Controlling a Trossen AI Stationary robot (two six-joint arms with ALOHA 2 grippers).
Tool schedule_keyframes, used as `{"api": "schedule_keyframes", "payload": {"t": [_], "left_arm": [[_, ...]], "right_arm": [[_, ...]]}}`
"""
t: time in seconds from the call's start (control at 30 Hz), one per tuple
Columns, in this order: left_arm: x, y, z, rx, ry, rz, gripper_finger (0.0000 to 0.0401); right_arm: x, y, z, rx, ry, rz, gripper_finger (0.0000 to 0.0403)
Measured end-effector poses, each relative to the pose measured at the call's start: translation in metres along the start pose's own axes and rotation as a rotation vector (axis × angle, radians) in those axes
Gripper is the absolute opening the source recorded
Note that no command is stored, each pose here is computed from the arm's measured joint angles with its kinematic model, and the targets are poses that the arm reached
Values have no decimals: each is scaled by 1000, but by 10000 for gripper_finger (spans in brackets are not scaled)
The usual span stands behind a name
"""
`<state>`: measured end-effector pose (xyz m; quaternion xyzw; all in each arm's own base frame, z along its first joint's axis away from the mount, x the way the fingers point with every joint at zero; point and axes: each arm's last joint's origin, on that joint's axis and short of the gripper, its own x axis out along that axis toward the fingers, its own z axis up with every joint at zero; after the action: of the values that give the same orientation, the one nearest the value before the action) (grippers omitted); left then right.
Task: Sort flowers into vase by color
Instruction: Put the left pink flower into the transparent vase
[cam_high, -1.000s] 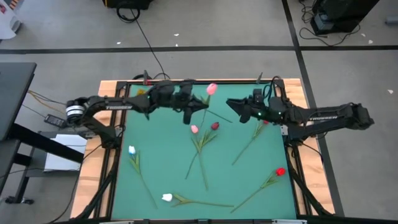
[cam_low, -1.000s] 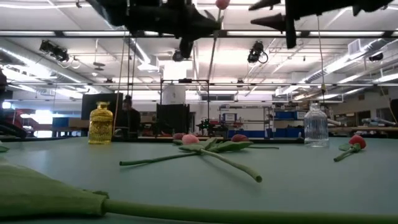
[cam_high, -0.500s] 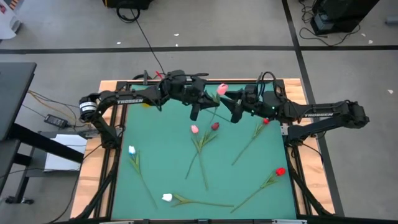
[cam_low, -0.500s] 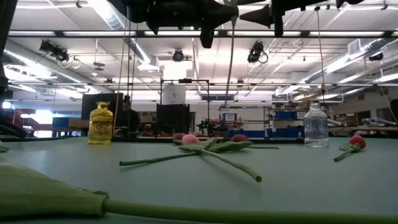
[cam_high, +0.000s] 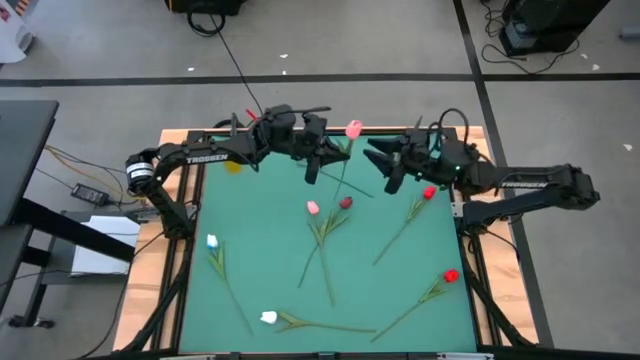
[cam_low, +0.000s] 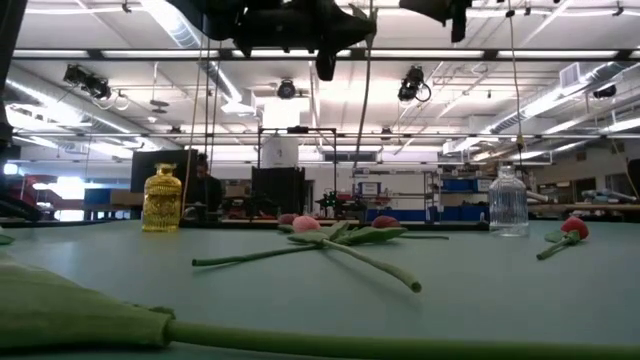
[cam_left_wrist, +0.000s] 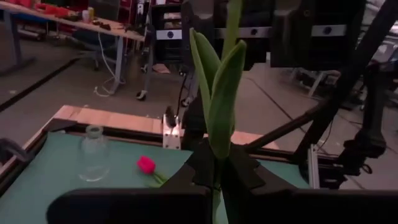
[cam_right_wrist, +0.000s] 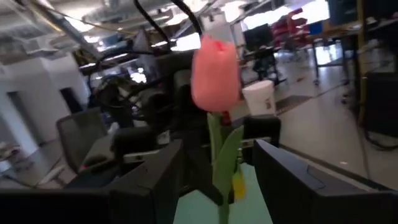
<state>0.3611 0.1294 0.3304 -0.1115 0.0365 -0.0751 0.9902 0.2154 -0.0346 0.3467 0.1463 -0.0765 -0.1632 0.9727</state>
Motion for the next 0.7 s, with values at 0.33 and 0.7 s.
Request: {"api": "schedule_keyframes", "payload": {"t": [0.33, 0.7], "left_arm": [[6, -12, 2, 85, -35, -45, 18], [6, -12, 2, 77, -31, -43, 18]], "right_arm": [[24, -11, -13, 38, 40, 73, 201], [39, -13, -25, 54, 65, 150, 172]]}}
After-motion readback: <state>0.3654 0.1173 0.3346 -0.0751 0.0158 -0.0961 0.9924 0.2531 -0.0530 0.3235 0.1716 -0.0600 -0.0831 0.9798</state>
